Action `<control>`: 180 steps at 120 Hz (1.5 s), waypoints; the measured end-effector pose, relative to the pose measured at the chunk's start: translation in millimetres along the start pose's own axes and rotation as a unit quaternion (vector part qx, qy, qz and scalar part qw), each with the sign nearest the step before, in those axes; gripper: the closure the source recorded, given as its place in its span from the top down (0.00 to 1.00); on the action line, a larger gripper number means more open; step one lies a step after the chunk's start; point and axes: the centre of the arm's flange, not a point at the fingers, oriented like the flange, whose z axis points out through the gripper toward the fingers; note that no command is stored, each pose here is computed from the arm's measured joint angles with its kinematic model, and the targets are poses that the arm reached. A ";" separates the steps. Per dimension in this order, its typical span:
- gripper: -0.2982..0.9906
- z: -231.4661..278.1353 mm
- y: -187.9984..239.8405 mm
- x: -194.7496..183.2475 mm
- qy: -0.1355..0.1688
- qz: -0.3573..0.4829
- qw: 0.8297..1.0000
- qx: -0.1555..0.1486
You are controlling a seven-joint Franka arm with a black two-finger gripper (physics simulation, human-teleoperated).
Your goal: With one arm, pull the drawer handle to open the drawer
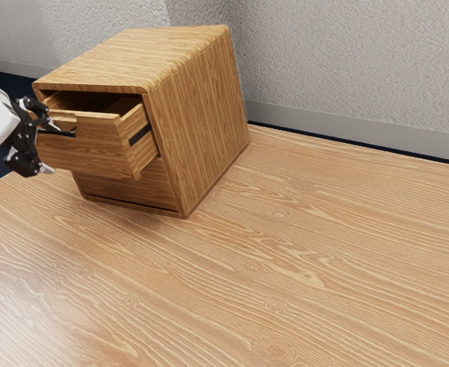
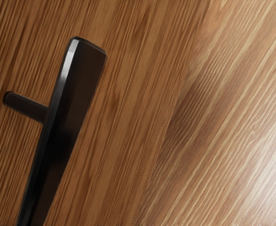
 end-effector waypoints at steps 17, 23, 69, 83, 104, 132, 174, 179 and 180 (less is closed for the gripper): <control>0.72 -4.8 3.3 -3.8 0.000 -0.004 1.000 0.002; 0.70 -6.5 4.3 -5.5 0.000 -0.006 1.000 0.003; 0.58 -30.4 17.9 -17.2 -0.004 -0.017 1.000 0.010; 0.60 -36.5 23.7 -20.1 -0.005 -0.020 1.000 0.010; 0.73 -34.6 29.9 -22.7 -0.005 -0.023 1.000 0.004; 0.66 -40.8 33.4 -24.1 -0.004 -0.026 1.000 0.006; 0.65 -47.6 37.4 -25.2 -0.001 -0.033 0.999 0.005; 0.68 -48.0 37.6 -26.0 0.000 -0.034 0.999 0.005; 0.68 -48.1 37.6 -26.1 0.001 -0.034 0.999 0.005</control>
